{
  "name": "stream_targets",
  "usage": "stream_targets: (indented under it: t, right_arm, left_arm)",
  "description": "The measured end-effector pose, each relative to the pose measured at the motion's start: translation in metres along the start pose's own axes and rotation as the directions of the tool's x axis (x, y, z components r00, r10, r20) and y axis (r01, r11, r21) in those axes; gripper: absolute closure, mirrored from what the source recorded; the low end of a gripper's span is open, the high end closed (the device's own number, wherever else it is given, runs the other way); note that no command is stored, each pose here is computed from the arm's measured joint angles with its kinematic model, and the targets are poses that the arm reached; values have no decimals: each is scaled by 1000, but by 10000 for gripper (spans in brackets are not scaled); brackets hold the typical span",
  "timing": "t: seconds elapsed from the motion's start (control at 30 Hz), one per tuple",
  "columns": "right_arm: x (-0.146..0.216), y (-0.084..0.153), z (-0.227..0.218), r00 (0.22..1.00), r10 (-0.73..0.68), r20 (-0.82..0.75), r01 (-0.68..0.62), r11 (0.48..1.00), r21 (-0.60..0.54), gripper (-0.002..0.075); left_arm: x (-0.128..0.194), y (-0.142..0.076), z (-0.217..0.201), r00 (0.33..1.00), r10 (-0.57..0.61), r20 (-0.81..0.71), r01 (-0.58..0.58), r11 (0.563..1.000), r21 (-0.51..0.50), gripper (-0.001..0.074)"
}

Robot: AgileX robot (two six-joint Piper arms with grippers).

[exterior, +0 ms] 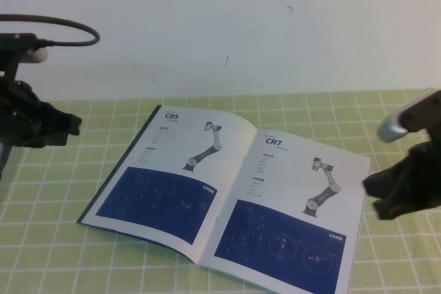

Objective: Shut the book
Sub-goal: 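Close the open booklet and leave it lying on the table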

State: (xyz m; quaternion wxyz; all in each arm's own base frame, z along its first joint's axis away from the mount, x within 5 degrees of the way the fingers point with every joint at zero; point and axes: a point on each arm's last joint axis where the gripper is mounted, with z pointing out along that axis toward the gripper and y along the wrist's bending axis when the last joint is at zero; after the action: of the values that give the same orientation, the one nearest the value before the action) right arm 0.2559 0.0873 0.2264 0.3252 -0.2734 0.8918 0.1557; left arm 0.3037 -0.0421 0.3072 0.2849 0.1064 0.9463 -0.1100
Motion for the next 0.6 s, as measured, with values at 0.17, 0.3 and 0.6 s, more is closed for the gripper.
stream_targets:
  t: [0.17,0.3,0.6]
  right_arm:
    - [-9,36,58,994,-84,-67,79,993,-84,729]
    - [-8,56,97,983,-132,-128,114,984,-139,729]
    - [12,56,143,961,-130,-244,93,983,-160,729]
  left_arm:
    - [-14,13,40,999,30,-31,-32,998,-60,738]
    - [-13,23,68,998,33,-56,-38,996,-86,738]
    - [0,39,134,990,-3,-139,-11,995,-99,738]
